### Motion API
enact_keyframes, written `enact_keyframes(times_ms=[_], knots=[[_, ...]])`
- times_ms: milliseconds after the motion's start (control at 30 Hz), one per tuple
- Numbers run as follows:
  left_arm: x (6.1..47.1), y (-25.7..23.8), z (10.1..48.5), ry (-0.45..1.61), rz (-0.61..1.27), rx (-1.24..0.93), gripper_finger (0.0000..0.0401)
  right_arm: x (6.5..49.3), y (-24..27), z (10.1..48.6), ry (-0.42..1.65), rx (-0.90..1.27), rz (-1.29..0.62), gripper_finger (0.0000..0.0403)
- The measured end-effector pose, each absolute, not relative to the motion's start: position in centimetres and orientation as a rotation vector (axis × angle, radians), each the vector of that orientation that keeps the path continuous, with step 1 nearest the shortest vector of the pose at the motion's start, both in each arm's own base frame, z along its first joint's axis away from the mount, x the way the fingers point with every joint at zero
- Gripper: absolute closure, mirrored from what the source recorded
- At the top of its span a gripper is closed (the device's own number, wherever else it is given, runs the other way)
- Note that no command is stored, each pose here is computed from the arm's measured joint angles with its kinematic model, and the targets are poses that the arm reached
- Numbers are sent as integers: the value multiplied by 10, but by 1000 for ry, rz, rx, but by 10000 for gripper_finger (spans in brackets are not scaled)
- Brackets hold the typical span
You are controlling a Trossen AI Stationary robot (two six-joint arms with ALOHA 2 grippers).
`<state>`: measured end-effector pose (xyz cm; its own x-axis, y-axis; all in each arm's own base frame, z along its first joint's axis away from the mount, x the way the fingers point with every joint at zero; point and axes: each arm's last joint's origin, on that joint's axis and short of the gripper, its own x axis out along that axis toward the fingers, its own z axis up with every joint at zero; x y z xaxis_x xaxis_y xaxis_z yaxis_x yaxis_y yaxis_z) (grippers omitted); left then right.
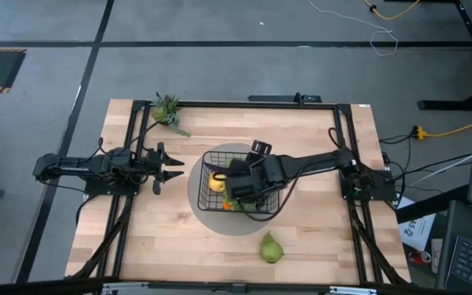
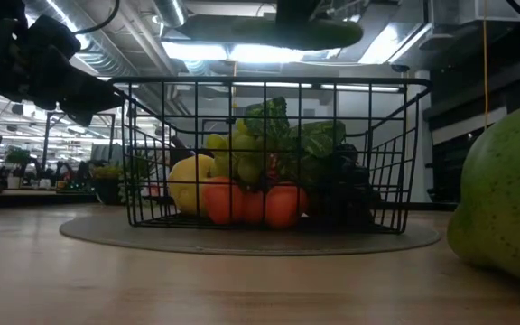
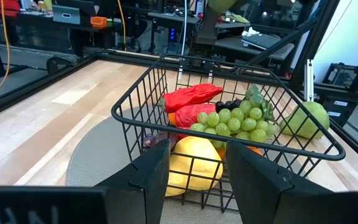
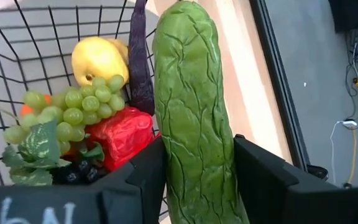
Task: Build produce basket
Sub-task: Put the green cucumber into the black wire basket
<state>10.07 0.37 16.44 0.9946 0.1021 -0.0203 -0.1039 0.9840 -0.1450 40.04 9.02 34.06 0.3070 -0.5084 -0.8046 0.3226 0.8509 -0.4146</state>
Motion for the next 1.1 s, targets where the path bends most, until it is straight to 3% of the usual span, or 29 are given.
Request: enact_keyframes(times_ms=[333,533,900,1100], knots=[[101,4,164,13,103,-146,250,409,93,326,1167,-219,-536,234],[101,4,164,13,104,-146,250,410,95,324,1218,-274,-413,234],[101,4,164,13,104,-146,250,415,95,325,1161,-205,-428,234],[101,4,164,13,103,-146,250,417,95,326,1146,-217,-426,203]])
